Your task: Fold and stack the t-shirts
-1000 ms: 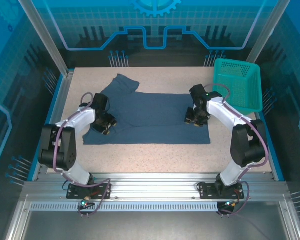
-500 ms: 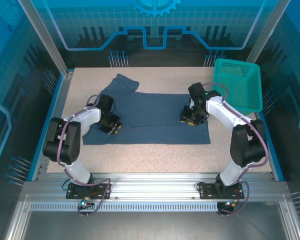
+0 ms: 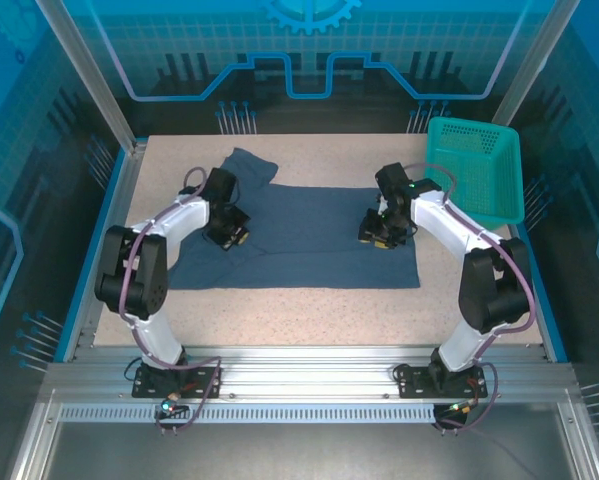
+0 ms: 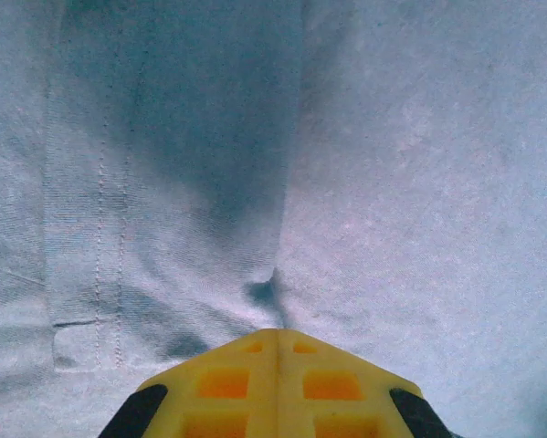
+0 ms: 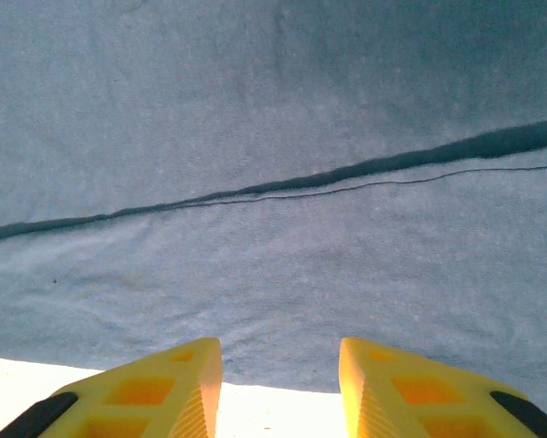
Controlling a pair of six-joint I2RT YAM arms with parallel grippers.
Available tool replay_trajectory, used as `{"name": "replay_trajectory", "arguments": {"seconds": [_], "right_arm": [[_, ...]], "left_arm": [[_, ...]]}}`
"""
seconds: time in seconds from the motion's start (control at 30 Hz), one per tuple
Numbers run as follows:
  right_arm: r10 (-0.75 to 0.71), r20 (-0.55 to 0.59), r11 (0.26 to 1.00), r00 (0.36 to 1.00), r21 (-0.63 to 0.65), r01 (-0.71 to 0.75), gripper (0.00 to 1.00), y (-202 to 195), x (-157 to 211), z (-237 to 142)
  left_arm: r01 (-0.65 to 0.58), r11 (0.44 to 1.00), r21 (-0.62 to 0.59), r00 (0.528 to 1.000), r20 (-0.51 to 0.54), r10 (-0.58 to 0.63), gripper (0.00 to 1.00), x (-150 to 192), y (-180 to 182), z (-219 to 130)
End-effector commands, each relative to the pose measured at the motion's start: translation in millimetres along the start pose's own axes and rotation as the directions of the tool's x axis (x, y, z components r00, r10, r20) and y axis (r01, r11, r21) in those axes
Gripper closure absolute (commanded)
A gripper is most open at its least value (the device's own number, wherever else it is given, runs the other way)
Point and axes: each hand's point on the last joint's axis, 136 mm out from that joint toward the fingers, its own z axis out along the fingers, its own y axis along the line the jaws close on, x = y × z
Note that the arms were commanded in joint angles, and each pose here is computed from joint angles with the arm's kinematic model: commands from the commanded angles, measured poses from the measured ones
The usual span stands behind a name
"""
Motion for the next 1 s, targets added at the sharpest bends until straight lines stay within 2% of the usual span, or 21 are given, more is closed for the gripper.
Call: {"name": "replay_trajectory", "arguments": {"seconds": [0.0, 0.1, 0.17, 0.27, 0.33, 0.5, 0.7, 0.97], "right_arm": [[-0.011, -0.011, 1.000, 1.000, -0.006, 0.011, 0.61, 3.5, -1.3, -3.2], [-0.014, -0.012, 1.000, 1.000, -0.025, 0.013, 0.60, 6.6, -0.6, -3.3], [-0.022, -0.009, 0.997, 1.000, -0.068, 0.021, 0.59, 13.9, -0.5, -3.0], [-0.071, 0.008, 0.975, 0.997, -0.212, 0.071, 0.57, 40.3, -1.7, -6.2], [-0.122, 0.025, 0.940, 0.992, -0.317, 0.124, 0.56, 62.8, -0.5, -12.2], [-0.204, 0.039, 0.894, 0.978, -0.400, 0.202, 0.53, 91.0, 7.1, -20.1], [-0.203, 0.027, 0.889, 0.979, -0.413, 0.196, 0.53, 93.5, 11.8, -16.5], [-0.196, 0.024, 0.898, 0.980, -0.397, 0.190, 0.54, 90.0, 11.8, -14.8]], "left_arm": [[-0.019, 0.990, -0.141, 1.000, -0.013, 0.017, 0.91, 10.1, 33.5, -5.3], [0.026, 0.992, -0.122, 0.999, -0.031, -0.030, 0.75, 20.1, 50.5, -2.0], [0.062, 0.994, -0.086, 0.996, -0.054, -0.067, 0.69, 25.4, 56.2, 5.2], [0.125, 0.991, -0.043, 0.988, -0.087, -0.129, 0.69, 29.2, 59.3, 15.2], [0.125, 0.990, -0.062, 0.988, -0.081, -0.130, 0.69, 28.0, 62.8, 15.6], [0.114, 0.989, -0.092, 0.991, -0.060, -0.120, 0.67, 23.5, 68.9, 17.6], [0.109, 0.993, -0.045, 0.994, -0.028, -0.110, 0.69, 15.2, 58.2, 17.6], [0.092, 0.994, -0.063, 0.995, -0.041, -0.095, 0.88, 16.3, 61.5, 24.2]]}}
